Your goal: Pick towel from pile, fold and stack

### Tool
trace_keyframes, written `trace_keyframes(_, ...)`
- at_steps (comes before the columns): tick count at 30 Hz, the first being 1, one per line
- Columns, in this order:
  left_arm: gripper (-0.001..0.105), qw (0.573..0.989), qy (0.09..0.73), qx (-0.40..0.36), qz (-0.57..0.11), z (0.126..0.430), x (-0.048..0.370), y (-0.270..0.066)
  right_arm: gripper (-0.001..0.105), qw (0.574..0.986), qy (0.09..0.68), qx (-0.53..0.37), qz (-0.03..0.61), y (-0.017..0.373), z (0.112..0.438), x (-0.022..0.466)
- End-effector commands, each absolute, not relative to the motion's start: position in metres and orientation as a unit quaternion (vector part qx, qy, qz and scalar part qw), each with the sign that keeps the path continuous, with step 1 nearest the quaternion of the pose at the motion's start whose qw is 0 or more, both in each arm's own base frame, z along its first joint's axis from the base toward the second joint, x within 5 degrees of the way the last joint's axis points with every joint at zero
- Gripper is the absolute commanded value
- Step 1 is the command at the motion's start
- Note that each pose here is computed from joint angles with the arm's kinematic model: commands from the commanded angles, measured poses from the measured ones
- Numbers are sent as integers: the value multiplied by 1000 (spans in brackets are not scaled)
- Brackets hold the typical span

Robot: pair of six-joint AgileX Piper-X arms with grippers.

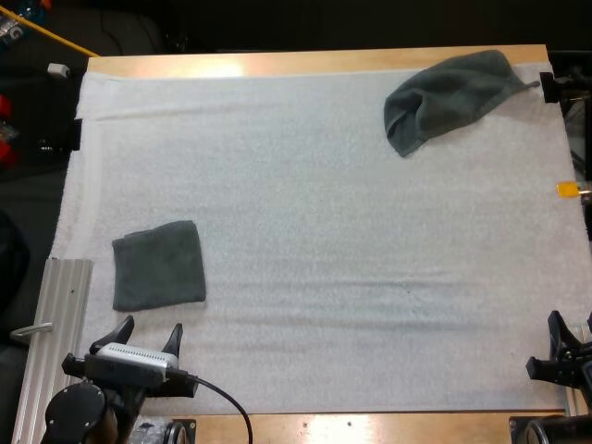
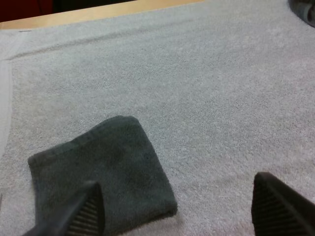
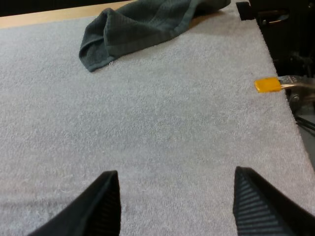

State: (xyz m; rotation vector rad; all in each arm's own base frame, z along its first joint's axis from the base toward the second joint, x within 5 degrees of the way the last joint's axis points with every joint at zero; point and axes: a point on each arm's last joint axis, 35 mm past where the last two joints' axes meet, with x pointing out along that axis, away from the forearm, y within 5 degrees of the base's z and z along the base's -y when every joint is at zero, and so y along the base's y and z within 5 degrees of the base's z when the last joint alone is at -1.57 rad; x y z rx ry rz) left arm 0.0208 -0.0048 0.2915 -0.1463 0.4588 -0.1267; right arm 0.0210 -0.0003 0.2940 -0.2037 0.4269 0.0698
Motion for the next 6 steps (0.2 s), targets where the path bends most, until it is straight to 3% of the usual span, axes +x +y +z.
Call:
trace_keyframes(1, 61, 969, 227, -78, -63, 293, 23, -5, 50, 970, 214, -104, 37, 0, 295, 23)
trace_keyframes(6, 61, 969, 227, -78, -63, 293, 23, -5, 50, 970, 214, -104, 37, 0, 295, 23)
